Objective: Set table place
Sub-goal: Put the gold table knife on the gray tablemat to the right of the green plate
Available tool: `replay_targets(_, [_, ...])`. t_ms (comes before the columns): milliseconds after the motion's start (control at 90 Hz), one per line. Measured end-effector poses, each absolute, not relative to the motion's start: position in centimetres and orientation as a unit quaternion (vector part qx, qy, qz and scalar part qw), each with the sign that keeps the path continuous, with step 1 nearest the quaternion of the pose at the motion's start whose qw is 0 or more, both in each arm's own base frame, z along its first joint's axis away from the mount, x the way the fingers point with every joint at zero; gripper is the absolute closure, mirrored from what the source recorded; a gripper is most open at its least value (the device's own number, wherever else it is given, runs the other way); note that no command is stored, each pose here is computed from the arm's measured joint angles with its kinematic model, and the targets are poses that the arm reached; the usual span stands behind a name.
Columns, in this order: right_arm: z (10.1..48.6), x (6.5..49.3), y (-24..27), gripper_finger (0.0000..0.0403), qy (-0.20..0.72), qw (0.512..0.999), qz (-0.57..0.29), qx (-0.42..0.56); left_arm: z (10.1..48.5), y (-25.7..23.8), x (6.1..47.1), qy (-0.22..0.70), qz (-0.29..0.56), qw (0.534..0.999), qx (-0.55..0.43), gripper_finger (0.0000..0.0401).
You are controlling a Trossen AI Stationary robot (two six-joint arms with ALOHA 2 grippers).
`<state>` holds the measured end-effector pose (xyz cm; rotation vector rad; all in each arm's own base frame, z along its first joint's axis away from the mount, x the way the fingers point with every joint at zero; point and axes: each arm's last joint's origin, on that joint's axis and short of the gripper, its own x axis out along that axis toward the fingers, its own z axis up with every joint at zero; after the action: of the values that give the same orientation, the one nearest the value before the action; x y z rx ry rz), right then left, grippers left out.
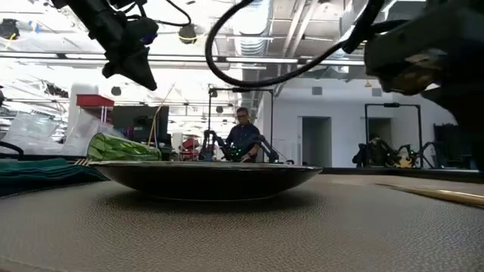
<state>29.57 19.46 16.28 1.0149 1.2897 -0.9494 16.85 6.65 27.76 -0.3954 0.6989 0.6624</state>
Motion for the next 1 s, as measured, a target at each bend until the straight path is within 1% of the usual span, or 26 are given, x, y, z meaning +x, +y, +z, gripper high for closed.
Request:
replay_targets(111, [16.3, 29.7, 19.4, 0.0361, 0.546, 0.578, -0.414, 0.444, 27.8, 6.7, 16.9, 0.334, 0.316, 0.868, -0.187, 0.0401])
replay_targets(233, [16.3, 29.9, 19.1, 0.0310, 0.550, 0.568, -0.415, 0.450, 27.8, 6.7, 16.9, 0.337, 0.313, 0.870, -0.180, 0.0401])
replay_targets(411, [15.9, 29.9, 18.5, 0.0227, 0.548, 0.556, -0.426, 0.457, 27.8, 6.7, 16.9, 0.337, 0.313, 0.870, -0.180, 0.0401])
replay_targets(522, [15.4, 29.7, 18.2, 0.0197, 0.556, 0.544, -0.431, 0.456, 27.8, 6.7, 16.9, 0.337, 0.313, 0.870, -0.180, 0.0401])
replay_targets(589, [15.3, 29.7, 18.1, 0.0195, 0.556, 0.544, -0.432, 0.456, 27.8, 6.7, 16.9, 0.337, 0.313, 0.870, -0.180, 0.0401])
replay_targets(656, [15.3, 29.7, 18.1, 0.0202, 0.557, 0.546, -0.429, 0.455, 27.8, 6.7, 16.8, 0.337, 0.313, 0.870, -0.180, 0.0401])
replay_targets(778, [15.3, 29.9, 18.0, 0.0232, 0.564, 0.555, -0.417, 0.447, 27.8, 6.7, 16.8, 0.337, 0.313, 0.870, -0.180, 0.0401])
replay_targets(1000, [15.3, 30.0, 17.8, 0.0282, 0.563, 0.555, -0.418, 0.447, 27.8, 6.7, 16.8, 0.337, 0.313, 0.869, -0.180, 0.0401])
